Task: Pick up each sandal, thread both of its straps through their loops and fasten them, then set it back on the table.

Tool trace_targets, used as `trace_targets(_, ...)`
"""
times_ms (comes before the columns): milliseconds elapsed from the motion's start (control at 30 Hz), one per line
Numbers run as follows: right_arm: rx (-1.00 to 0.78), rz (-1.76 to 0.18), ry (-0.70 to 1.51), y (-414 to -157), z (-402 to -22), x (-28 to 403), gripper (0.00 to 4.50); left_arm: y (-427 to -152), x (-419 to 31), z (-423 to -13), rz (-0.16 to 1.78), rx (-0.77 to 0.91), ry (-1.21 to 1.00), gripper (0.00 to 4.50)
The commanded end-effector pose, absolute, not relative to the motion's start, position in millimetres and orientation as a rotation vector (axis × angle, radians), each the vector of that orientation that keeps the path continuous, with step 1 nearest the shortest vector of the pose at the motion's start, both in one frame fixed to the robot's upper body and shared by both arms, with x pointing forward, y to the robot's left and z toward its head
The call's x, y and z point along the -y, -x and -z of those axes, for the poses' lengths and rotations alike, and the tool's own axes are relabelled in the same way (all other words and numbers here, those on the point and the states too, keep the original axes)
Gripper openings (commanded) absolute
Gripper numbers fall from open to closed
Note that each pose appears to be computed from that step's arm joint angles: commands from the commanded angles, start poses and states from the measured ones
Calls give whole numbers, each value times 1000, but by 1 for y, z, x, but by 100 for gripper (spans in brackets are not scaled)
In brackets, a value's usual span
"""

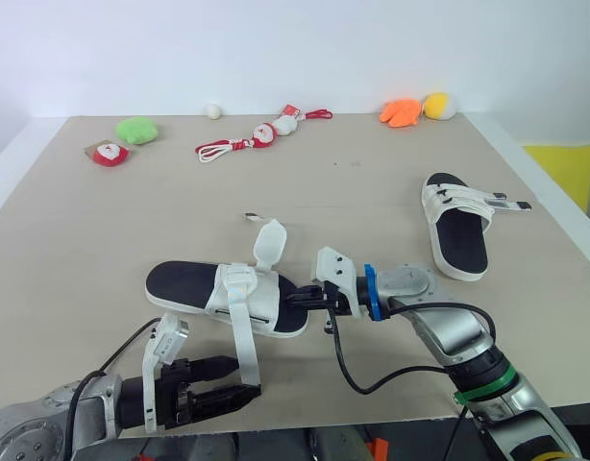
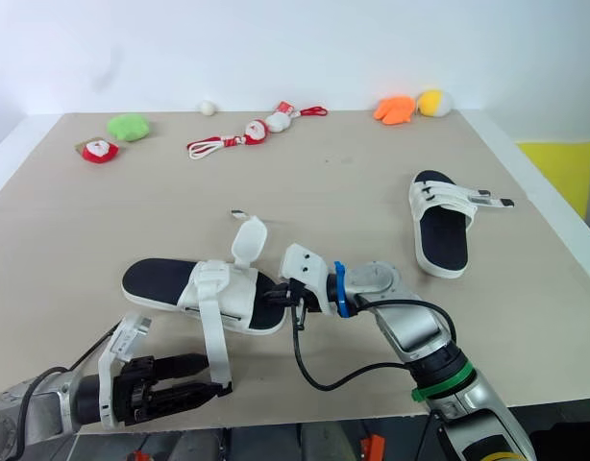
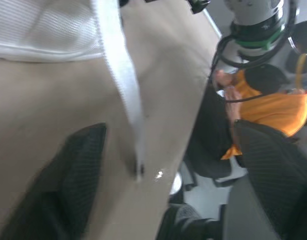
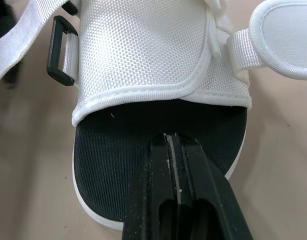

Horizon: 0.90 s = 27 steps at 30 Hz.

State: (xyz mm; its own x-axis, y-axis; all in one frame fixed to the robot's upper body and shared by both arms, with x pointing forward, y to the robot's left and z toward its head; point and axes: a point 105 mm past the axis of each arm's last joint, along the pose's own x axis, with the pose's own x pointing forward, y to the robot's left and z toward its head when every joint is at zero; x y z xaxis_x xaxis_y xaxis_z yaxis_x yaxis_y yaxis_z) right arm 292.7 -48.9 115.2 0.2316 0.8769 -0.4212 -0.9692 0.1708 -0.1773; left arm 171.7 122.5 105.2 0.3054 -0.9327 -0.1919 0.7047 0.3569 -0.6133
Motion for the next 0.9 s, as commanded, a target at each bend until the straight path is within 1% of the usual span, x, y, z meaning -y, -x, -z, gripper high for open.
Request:
trace_targets(33, -263, -1305, 468, -295, -111, 51, 0, -176, -122, -110, 1142, -564, 452, 228)
trace_targets(100, -260, -1302, 468, -296, -111, 51, 0, -178, -121, -110, 1148, -567, 447, 142)
trace_targets(133, -259, -1300, 469, -296, -112, 51, 0, -179, -121, -109, 1151, -568, 443, 84)
trace_targets(167, -258, -1298, 469, -296, -112, 52, 0, -179, -121, -109, 1152, -570, 441, 35)
trace_targets(200, -257, -1297, 470, -297, -112, 52, 0, -180, -121, -109, 1153, -571, 440, 6)
trace_targets(300, -255, -1293, 471, -297, -112, 52, 0, -180, -120, -109, 1182, -588, 420, 6)
trace_targets(467, -251, -1289, 473, -298, -112, 52, 0, -187, -122, -127, 1262, -585, 390, 6)
trace_targets(567, -250, -1289, 474, -298, -111, 52, 0, -202, -129, -160, 1357, -552, 319, 6)
trace_targets(733, -246, -1288, 471, -298, -111, 50, 0, -231, -140, -194, 1382, -513, 270, 6)
trace_targets(900, -238, -1278, 463, -299, -111, 47, 0, -249, -147, -203, 1405, -515, 205, 6)
